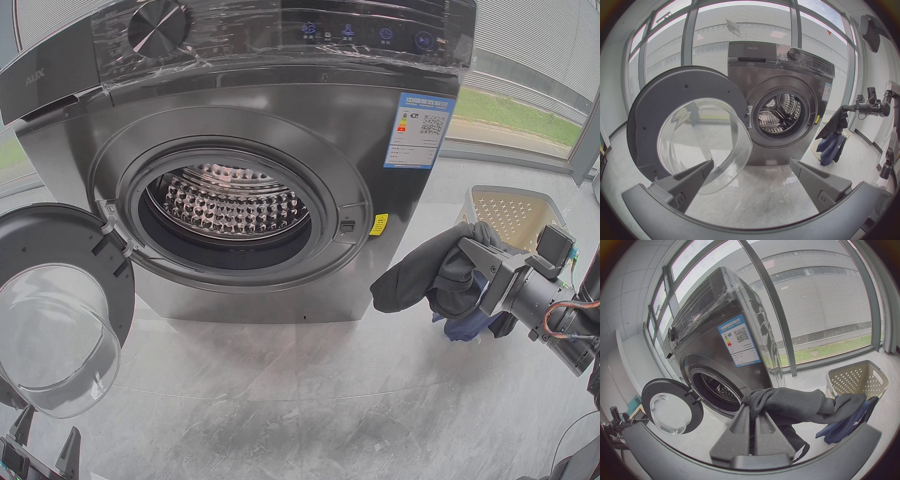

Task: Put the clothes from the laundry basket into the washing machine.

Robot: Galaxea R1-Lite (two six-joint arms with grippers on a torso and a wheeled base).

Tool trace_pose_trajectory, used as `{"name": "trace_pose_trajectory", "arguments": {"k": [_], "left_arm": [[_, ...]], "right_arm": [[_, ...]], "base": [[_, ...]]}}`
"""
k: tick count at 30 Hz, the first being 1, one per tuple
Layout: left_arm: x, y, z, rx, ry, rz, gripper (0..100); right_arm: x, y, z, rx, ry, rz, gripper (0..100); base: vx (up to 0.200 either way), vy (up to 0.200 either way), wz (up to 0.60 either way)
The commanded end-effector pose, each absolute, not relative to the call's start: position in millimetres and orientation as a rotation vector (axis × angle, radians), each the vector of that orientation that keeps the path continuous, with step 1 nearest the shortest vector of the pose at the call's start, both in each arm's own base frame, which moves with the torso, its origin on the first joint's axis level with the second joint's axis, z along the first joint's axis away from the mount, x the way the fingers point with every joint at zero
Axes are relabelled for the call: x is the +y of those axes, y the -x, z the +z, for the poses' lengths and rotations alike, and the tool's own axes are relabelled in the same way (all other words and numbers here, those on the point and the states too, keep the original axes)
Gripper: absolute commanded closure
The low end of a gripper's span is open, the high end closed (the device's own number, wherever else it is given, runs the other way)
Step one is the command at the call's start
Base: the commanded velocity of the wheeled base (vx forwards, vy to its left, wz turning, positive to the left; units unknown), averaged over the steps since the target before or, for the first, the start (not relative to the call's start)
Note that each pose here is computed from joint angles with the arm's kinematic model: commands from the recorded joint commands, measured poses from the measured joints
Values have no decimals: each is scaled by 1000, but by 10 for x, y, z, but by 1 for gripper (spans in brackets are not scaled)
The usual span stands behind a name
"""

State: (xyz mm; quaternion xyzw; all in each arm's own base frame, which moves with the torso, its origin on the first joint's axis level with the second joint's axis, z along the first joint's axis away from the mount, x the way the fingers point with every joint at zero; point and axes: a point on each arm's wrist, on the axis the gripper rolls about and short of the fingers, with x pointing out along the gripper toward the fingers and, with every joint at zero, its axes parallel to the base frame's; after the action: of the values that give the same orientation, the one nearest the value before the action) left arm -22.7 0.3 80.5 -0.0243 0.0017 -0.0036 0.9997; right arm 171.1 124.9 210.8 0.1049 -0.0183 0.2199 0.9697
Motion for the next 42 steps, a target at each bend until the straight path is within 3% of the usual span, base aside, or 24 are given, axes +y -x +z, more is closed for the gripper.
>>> {"name": "trace_pose_trajectory", "arguments": {"k": [1,8,23,42], "left_arm": [[3,224,757,8,49,-6,0],[3,224,757,8,49,-6,0],[4,224,757,8,49,-7,0],[3,224,757,8,49,-6,0]], "right_arm": [[1247,-1707,2109,-38,-212,444,100],[1247,-1707,2109,-38,-212,444,100],[1242,-1707,2101,-35,-211,443,100],[1244,-1709,2097,-33,-212,443,100]], "base": [[0,0,0],[-171,0,0],[0,0,0],[0,189,0]]}}
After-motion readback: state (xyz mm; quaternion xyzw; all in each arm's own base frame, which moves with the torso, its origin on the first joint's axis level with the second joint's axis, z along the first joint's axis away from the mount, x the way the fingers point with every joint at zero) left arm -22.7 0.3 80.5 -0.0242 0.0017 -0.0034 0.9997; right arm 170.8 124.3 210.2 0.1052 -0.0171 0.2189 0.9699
